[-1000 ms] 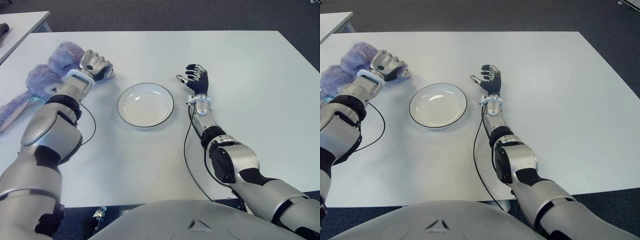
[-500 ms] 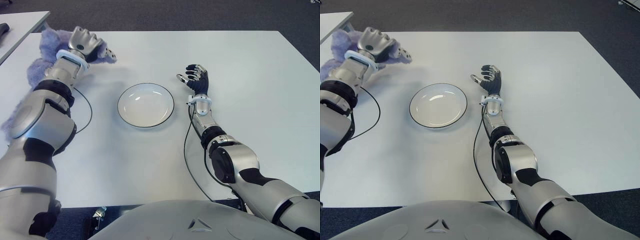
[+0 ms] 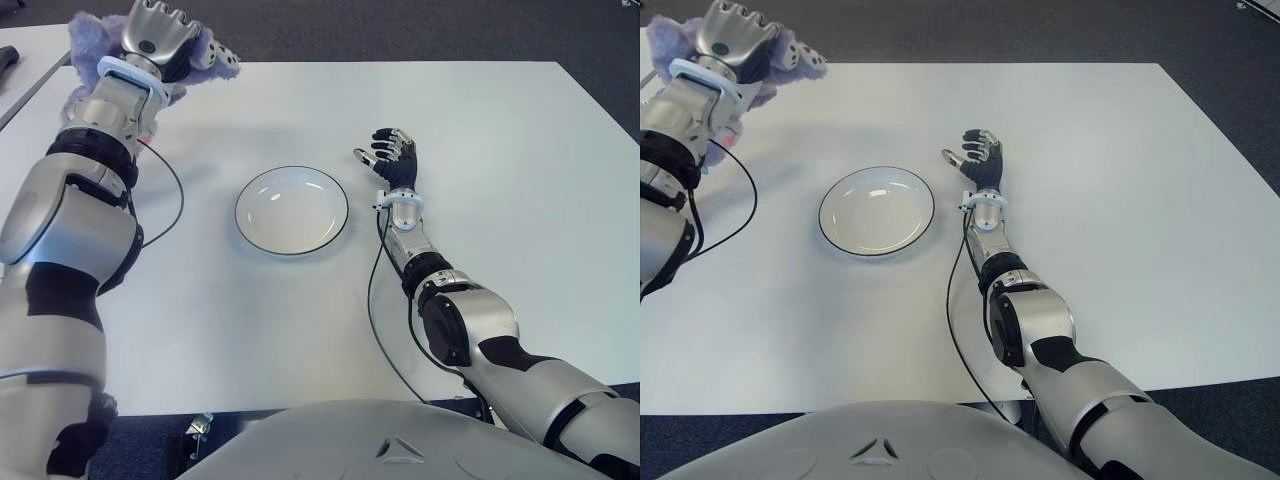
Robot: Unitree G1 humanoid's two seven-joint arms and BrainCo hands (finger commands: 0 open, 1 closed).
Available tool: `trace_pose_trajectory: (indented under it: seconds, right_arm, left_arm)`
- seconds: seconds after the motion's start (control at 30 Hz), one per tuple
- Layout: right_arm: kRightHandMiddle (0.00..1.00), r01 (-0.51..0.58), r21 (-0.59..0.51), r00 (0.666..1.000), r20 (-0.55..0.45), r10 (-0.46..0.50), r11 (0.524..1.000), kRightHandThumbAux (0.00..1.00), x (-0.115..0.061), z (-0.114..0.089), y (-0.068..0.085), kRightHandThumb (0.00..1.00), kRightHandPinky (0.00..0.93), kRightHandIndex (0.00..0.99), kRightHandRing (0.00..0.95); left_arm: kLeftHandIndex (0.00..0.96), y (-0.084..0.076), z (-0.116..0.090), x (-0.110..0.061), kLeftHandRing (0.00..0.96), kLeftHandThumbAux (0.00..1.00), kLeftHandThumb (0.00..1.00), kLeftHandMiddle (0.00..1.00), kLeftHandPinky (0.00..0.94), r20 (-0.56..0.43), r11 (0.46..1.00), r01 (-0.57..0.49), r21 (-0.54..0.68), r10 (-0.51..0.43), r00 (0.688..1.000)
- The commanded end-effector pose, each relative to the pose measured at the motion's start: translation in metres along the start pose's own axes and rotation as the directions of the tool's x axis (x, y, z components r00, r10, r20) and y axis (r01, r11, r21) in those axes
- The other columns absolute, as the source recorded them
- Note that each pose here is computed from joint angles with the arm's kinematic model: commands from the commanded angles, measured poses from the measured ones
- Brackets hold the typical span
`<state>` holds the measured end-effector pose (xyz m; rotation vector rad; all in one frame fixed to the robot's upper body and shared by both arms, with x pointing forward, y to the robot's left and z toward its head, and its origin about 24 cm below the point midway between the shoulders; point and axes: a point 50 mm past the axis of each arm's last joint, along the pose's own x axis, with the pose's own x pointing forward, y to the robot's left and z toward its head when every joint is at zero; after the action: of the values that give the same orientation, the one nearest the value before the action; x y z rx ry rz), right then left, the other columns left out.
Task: Put the doll into the plate.
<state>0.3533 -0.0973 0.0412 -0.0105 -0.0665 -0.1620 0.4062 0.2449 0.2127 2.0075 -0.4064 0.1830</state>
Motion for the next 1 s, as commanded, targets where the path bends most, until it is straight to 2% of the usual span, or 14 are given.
trace_pose_trajectory:
  seconds: [0.03, 0.3, 0.67, 1.0]
  right_arm:
    - [0.359, -0.019, -0.028, 0.895, -0.446, 0.004, 0.999, 0.943, -0.076, -0.093, 0.005, 0.098, 0.298, 0.346, 0.368]
    - [0.352, -0.021, -0.017, 0.894, -0.447, 0.011, 1.000, 0.954, -0.076, -0.093, 0.005, 0.095, 0.298, 0.335, 0.354]
    - [0.357, -0.022, -0.015, 0.897, -0.442, 0.012, 1.000, 0.950, -0.076, -0.093, 0.006, 0.121, 0.314, 0.339, 0.360]
    - [0.364, -0.028, -0.019, 0.898, -0.440, 0.017, 0.999, 0.946, -0.076, -0.093, 0.005, 0.128, 0.322, 0.343, 0.370]
  left_arm:
    - [0.395, 0.020, 0.003, 0.011, 0.811, 0.669, 0.849, 0.543, 0.805, 0.019, 0.996, -0.092, -0.015, 0.093, 0.996]
    - [0.395, 0.032, 0.013, 0.018, 0.814, 0.668, 0.849, 0.543, 0.795, 0.064, 0.987, -0.155, -0.034, 0.157, 0.985]
    - [0.395, 0.039, 0.033, 0.024, 0.813, 0.669, 0.848, 0.542, 0.786, 0.137, 0.976, -0.218, -0.004, 0.216, 0.967]
    - [0.398, 0.052, 0.059, 0.031, 0.798, 0.668, 0.849, 0.545, 0.765, 0.219, 0.969, -0.235, -0.076, 0.246, 0.944]
